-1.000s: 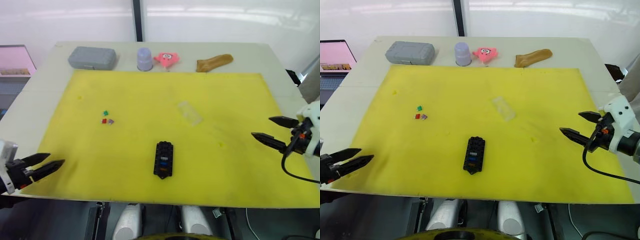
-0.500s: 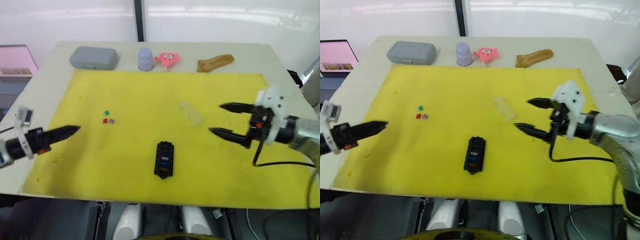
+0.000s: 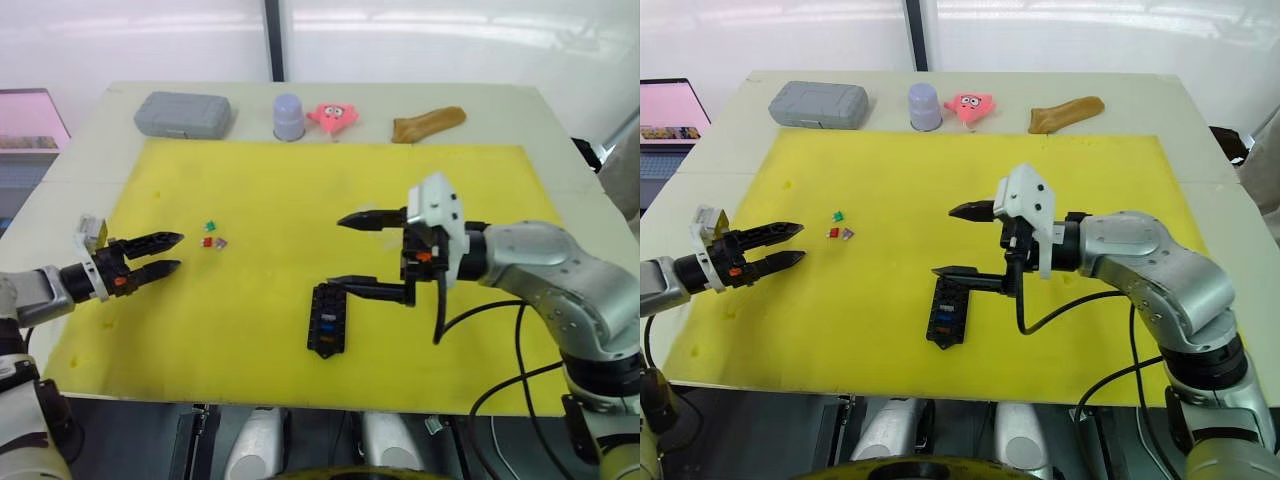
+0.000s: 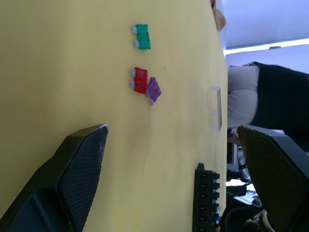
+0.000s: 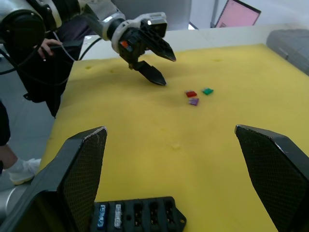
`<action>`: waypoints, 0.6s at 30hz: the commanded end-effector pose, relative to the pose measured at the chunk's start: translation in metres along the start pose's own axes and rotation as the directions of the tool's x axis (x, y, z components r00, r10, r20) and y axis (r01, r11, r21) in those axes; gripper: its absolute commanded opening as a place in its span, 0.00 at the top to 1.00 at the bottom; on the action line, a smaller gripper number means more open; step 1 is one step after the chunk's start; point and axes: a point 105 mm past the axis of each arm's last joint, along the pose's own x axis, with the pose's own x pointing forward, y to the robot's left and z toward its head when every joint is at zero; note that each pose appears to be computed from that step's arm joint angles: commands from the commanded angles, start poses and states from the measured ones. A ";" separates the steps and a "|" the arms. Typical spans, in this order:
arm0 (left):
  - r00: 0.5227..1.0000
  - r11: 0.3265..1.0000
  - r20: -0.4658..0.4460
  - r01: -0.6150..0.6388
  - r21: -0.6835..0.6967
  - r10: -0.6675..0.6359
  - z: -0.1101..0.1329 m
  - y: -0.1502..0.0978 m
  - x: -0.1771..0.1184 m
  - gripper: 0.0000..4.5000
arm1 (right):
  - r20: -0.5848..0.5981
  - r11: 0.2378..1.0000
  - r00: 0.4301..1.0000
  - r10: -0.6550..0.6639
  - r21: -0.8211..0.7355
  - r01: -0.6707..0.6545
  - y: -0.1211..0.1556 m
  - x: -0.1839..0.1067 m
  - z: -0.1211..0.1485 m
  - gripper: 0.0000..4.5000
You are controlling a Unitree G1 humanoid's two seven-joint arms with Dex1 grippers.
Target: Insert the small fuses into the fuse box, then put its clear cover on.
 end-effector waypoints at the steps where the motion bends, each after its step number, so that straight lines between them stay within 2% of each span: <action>1: 0.998 0.999 0.059 0.035 0.011 -0.036 0.012 -0.008 -0.001 0.00 | 0.026 0.999 1.000 -0.006 -0.049 0.007 0.001 0.002 0.009 0.00; 7: 0.997 0.999 0.062 0.053 0.012 -0.053 0.012 -0.007 0.014 0.00 | 0.025 0.998 1.000 -0.014 -0.058 0.015 -0.004 0.006 0.009 0.00; 10: 0.993 1.000 0.120 0.006 0.003 -0.006 0.021 0.005 0.015 0.00 | 0.021 0.998 1.000 -0.021 -0.065 0.022 -0.005 0.008 0.009 0.00; 13: 0.986 0.999 0.165 0.017 -0.029 -0.012 0.028 0.008 0.013 0.00 | 0.006 0.997 0.999 -0.034 -0.072 0.034 -0.007 0.007 0.006 0.00; 18: 0.995 0.998 0.091 0.054 -0.027 -0.051 0.017 0.005 0.018 0.00 | -0.015 0.997 0.999 -0.044 -0.072 0.043 -0.007 0.004 0.001 0.00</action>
